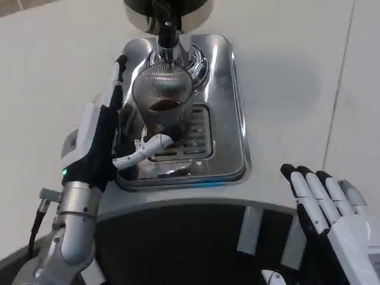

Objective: Grasp the cup under the faucet to collect the drink, then remove the cup.

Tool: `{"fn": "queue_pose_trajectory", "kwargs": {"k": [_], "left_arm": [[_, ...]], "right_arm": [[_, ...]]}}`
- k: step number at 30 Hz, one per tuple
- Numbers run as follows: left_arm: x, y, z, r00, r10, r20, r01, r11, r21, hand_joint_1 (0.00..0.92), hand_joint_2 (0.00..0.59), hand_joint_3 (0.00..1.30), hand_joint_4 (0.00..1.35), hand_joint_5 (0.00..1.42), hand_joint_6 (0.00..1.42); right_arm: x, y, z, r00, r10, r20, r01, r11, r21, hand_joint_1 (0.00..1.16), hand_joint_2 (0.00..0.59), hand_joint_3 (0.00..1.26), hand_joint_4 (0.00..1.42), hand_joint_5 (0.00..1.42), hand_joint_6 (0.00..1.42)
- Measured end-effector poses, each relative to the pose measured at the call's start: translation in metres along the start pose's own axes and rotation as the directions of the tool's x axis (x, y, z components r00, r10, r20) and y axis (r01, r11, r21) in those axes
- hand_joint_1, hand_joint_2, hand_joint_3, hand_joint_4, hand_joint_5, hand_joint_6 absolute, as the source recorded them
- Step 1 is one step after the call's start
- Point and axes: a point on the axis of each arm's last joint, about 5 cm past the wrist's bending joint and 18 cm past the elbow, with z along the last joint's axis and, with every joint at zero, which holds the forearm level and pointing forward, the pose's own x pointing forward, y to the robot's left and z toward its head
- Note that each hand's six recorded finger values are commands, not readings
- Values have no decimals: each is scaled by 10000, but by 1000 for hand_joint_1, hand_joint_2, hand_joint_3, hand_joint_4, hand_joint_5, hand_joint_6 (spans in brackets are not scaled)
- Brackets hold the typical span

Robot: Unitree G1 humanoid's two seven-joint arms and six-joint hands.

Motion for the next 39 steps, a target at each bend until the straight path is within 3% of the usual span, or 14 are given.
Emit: {"fn": "queue_pose_trajectory", "kwargs": {"k": [25, 39], "left_arm": [[56, -124, 71, 9997, 244, 12, -243, 9992, -303, 418, 61, 0, 0, 240, 251], [76, -233, 115, 9987, 499, -60, -499, 9988, -2, 433, 68, 0, 0, 324, 347]], "right_arm": [[-3, -62, 42, 9993, 283, -232, -272, 9985, 475, 423, 409, 0, 0, 0, 0], [15, -75, 68, 9967, 541, -600, -486, 9948, 895, 402, 406, 0, 0, 0, 0]]}}
